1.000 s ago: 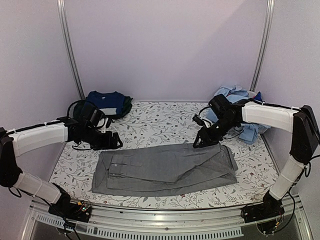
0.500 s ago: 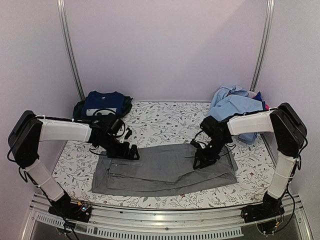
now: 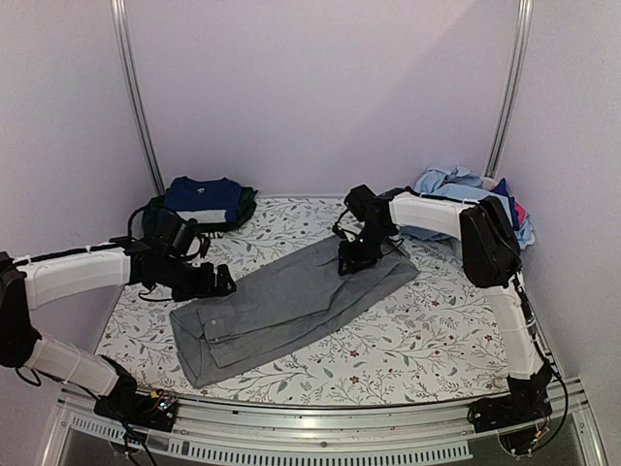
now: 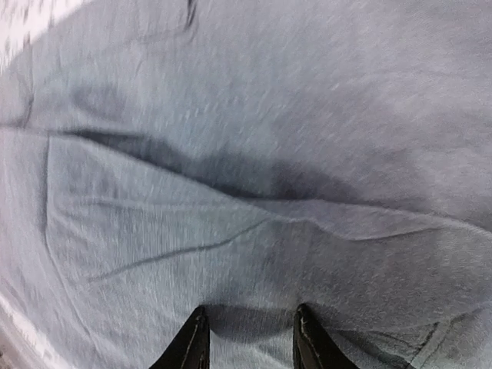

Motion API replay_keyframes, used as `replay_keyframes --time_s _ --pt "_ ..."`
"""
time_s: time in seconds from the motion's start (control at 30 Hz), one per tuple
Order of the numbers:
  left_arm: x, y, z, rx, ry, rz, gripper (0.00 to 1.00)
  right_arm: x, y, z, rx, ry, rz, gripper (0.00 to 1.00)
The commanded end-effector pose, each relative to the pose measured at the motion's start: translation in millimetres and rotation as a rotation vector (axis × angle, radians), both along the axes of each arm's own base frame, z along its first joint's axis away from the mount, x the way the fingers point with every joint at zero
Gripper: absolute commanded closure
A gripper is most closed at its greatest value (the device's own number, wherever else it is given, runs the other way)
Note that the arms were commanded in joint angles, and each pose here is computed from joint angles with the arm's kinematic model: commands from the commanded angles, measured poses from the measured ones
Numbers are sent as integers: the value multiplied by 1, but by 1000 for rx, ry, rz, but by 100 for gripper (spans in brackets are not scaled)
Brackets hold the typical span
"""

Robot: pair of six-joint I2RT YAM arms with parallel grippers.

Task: Fold and stack the mixed laundry pile
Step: Rotate the rectangle-folded shirt at the center of the board.

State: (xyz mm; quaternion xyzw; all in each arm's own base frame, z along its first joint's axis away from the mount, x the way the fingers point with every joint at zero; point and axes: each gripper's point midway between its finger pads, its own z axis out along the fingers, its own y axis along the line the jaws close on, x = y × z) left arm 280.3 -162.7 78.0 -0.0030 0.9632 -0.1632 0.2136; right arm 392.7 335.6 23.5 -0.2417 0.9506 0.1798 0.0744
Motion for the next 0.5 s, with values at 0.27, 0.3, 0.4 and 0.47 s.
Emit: replay_keyframes --time_s 0.27,0.3,0.4,0.47 --pt "19 1 44 72 -84 -69 0 41 27 113 172 -270 -2 53" --pt "20 -3 40 103 -70 -97 0 29 25 113 185 -242 -4 54" --pt "24 -12 28 190 -52 -165 4 -7 10 96 170 -113 -30 59" --pt "28 -19 20 225 -39 -202 9 -22 6 75 151 -57 -37 61"
